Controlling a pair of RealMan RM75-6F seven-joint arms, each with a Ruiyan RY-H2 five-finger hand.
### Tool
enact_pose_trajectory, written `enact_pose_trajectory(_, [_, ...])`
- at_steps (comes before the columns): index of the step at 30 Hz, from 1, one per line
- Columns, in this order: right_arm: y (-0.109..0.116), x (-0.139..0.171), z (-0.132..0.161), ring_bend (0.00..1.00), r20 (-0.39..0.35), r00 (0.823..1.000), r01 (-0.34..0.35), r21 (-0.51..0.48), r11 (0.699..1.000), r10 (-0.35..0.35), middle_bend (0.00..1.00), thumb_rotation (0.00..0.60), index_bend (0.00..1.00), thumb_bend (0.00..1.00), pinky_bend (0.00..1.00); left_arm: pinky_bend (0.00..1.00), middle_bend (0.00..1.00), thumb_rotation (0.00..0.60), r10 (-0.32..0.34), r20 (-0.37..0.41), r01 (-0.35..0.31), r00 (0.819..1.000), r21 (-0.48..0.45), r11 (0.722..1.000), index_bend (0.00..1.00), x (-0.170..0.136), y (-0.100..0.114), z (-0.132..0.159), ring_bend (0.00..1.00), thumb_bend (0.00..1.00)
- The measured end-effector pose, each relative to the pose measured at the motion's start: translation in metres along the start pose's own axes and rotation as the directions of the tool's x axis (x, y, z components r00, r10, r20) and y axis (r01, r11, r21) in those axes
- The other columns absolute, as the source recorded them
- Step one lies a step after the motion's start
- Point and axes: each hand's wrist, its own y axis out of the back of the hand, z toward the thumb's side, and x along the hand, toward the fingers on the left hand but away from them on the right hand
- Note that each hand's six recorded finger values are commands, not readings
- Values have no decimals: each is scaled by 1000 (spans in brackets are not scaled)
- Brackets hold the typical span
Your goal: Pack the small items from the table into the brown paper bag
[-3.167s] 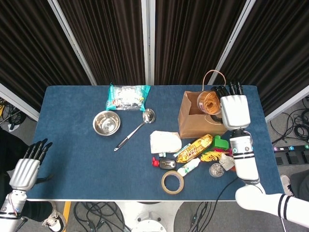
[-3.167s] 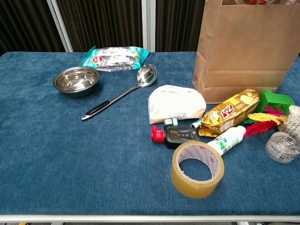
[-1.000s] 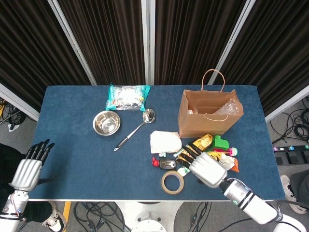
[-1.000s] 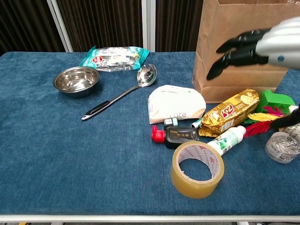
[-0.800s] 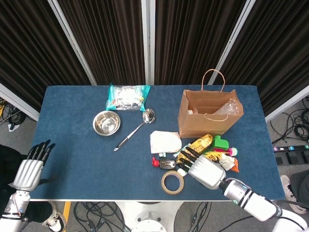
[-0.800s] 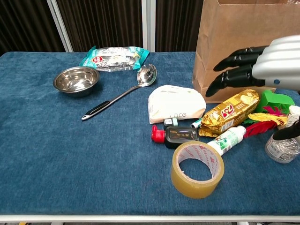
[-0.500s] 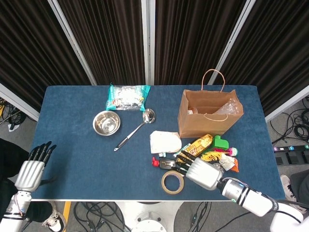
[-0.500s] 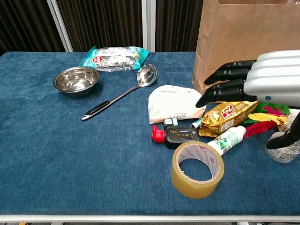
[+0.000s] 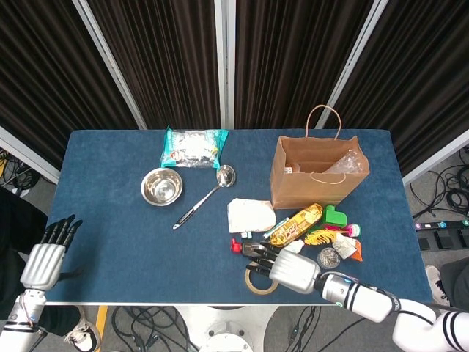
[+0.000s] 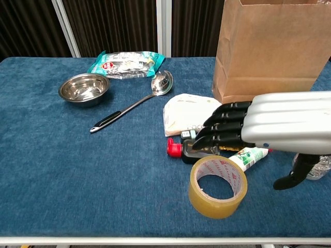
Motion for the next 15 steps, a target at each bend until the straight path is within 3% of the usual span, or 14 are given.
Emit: enact_pose_trajectory(15, [-9,-31,7,0,-26,998,-57,15,998,58,69,600,0,0,5,116,88,600,-9,-7,9,1000,4,1000,80,-5,-3,-4,0,113])
